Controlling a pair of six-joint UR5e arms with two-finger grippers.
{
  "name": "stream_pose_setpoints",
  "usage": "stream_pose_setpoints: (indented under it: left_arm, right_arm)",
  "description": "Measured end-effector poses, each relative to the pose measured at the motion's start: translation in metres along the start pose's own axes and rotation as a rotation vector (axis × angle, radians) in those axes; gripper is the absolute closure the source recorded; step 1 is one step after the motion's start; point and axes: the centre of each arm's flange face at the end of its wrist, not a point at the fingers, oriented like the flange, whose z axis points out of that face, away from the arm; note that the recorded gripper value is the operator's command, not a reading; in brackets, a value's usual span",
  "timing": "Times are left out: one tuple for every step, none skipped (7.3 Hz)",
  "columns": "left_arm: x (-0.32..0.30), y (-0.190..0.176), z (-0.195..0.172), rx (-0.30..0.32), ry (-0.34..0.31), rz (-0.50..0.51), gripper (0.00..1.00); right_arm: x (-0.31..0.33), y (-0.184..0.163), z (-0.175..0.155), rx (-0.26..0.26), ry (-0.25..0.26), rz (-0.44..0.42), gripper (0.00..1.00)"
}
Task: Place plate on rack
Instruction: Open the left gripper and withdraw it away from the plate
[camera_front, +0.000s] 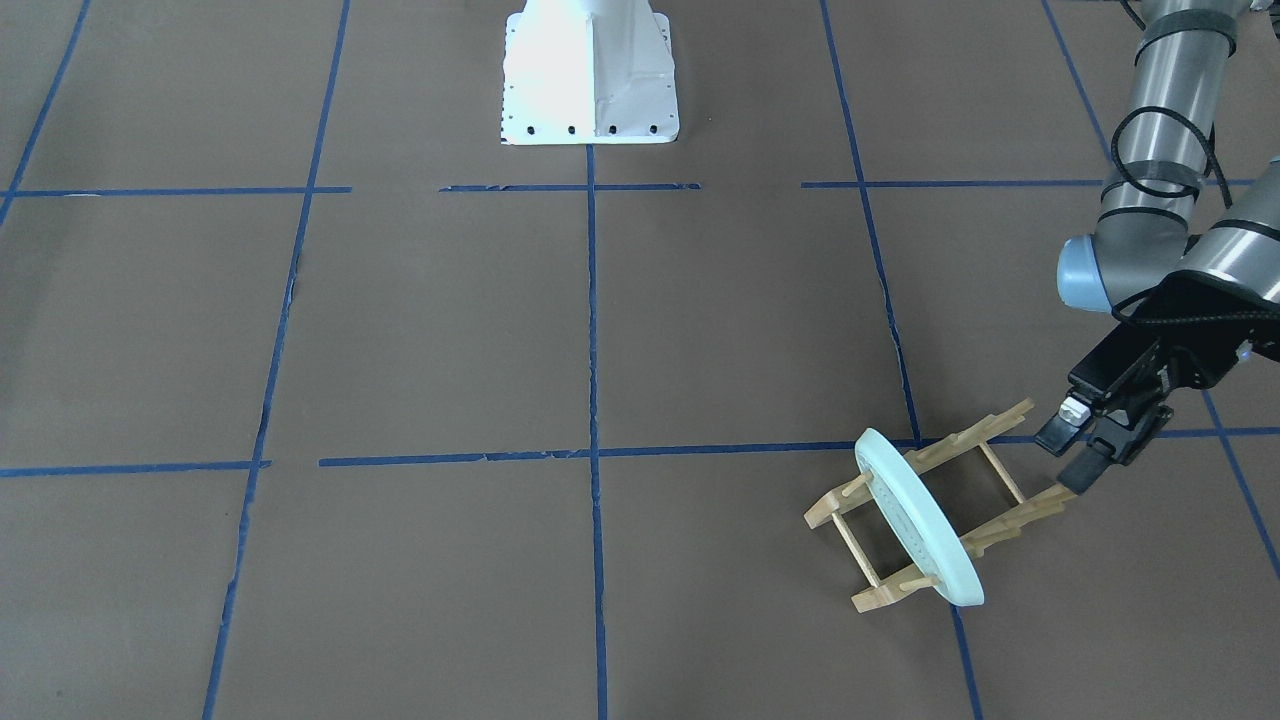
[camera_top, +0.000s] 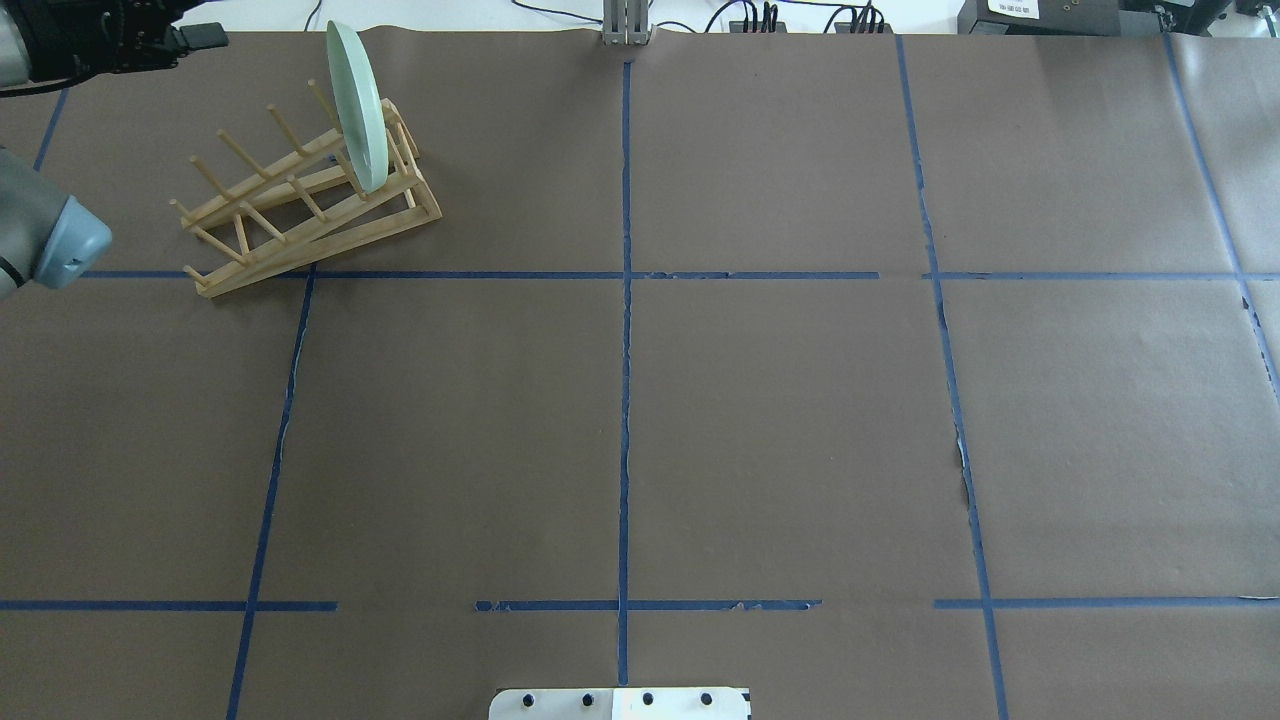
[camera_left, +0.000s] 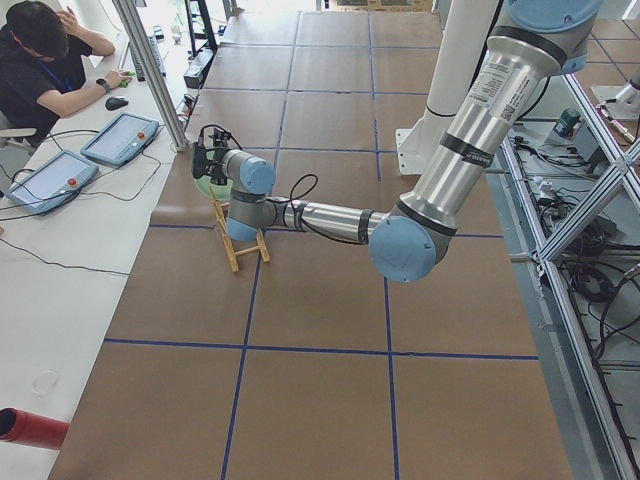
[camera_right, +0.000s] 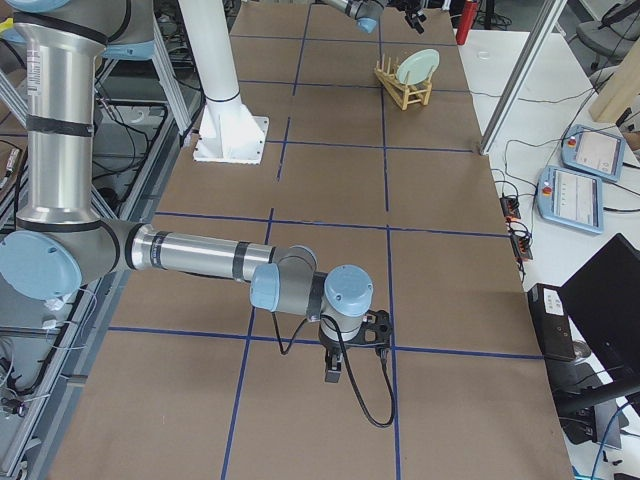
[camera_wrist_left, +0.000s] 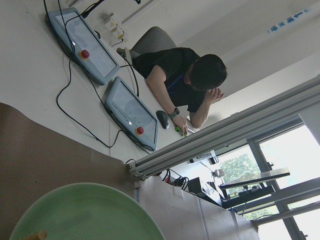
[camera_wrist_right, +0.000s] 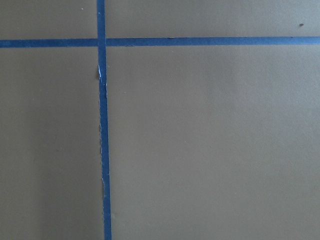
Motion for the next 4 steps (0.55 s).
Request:
stream_pose_setpoints:
  left_arm:
    - [0.002,-0.012,-0.018,-0.019,-0.077,0.090,0.00]
    - [0.000,-0.023,-0.038,-0.033,-0.145,0.168,0.00]
    - [-0.009,-0.033,-0.060,-0.040,-0.216,0.253,0.00]
    - [-0.020,-0.043,-0.079,-0.049,-0.290,0.337,0.00]
  right_arm:
    - [0.000,0.000,0.000,0.000,0.000,0.000,0.00]
    - [0.000,0.000,0.000,0.001,0.000,0.000,0.00]
    - [0.000,0.000,0.000,0.001,0.000,0.000,0.00]
    - [0.000,0.000,0.000,0.000,0.000,0.000,0.00]
